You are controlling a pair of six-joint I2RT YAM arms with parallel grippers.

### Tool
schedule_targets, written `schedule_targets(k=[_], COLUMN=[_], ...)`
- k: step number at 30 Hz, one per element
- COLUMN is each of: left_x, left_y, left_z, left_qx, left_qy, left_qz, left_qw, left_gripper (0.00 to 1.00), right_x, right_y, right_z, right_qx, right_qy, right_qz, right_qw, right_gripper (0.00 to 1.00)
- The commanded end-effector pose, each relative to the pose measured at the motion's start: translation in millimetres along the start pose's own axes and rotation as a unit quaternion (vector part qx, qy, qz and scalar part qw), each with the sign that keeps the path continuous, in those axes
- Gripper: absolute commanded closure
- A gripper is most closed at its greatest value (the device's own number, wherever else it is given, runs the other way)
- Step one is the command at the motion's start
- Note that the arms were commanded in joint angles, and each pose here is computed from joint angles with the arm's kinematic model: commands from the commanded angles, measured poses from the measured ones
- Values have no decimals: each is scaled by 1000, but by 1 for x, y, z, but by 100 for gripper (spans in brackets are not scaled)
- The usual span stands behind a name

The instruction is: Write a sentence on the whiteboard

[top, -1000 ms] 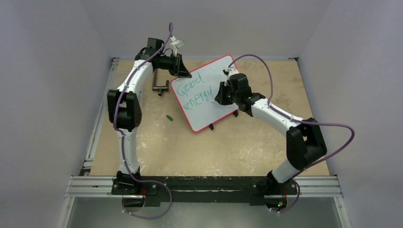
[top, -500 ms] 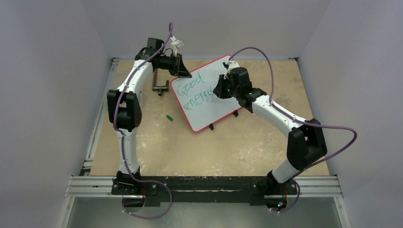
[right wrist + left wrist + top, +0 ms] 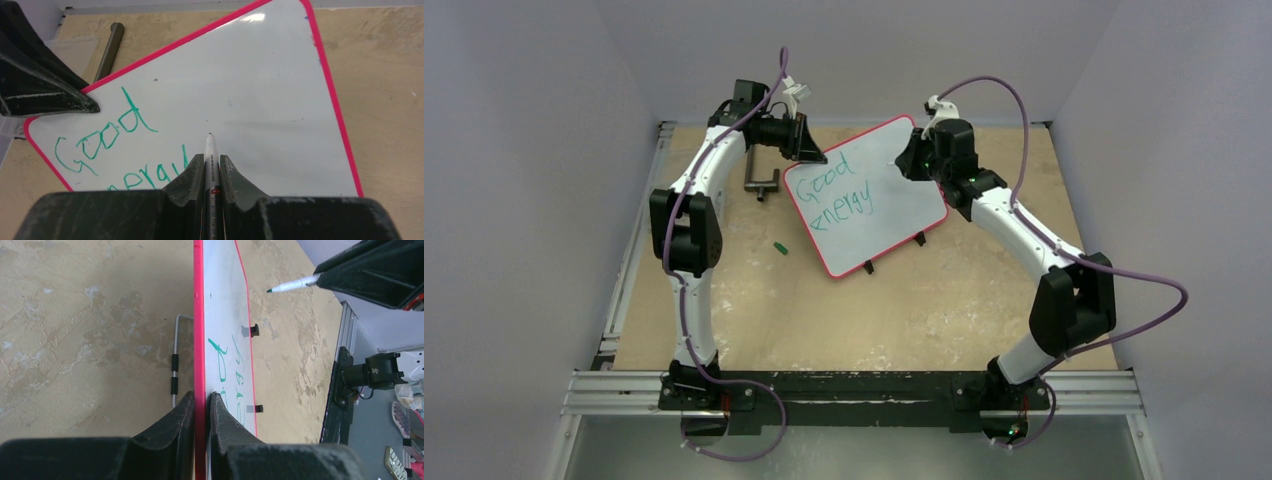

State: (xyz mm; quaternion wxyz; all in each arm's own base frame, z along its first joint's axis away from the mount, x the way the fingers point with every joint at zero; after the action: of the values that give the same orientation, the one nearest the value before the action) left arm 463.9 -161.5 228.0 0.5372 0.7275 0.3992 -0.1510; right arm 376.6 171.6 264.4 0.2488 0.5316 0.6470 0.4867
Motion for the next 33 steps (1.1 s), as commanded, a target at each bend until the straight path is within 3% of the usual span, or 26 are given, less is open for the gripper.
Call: schedule_targets(k=[1,17,33], left_x=[-24,-24,-24], left_y=[15,16,16], left_z=[-10,-10,-9], left_qx=[-19,-20,-20], left_qy=[-13,-16,-16], left_qz=[72,71,71], left_qw=[997,997,997], left_gripper=[100,100,100], right_x=[-14,-16,-15], right_y=[25,26,-10], right_z=[5,41,49], right_qx=[-40,-23,30], right_qy=[-19,5,25], right_qz=[2,12,10], right_qw=[999,1000,999], right_gripper=[100,100,100])
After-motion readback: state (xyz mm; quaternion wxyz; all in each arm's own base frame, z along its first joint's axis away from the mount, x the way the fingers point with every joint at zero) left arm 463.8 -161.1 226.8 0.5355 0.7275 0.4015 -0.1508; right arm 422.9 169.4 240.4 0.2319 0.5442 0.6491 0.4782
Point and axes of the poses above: each gripper's point midway between its finger pads, its own z axis out along the fingers, its own x axis along the line the jaws close on, y = z × x, the point moved 8 cm from there along -z, back along the fingers, and after that the axes turned 8 degrees about -z, right-handed, at the moved point
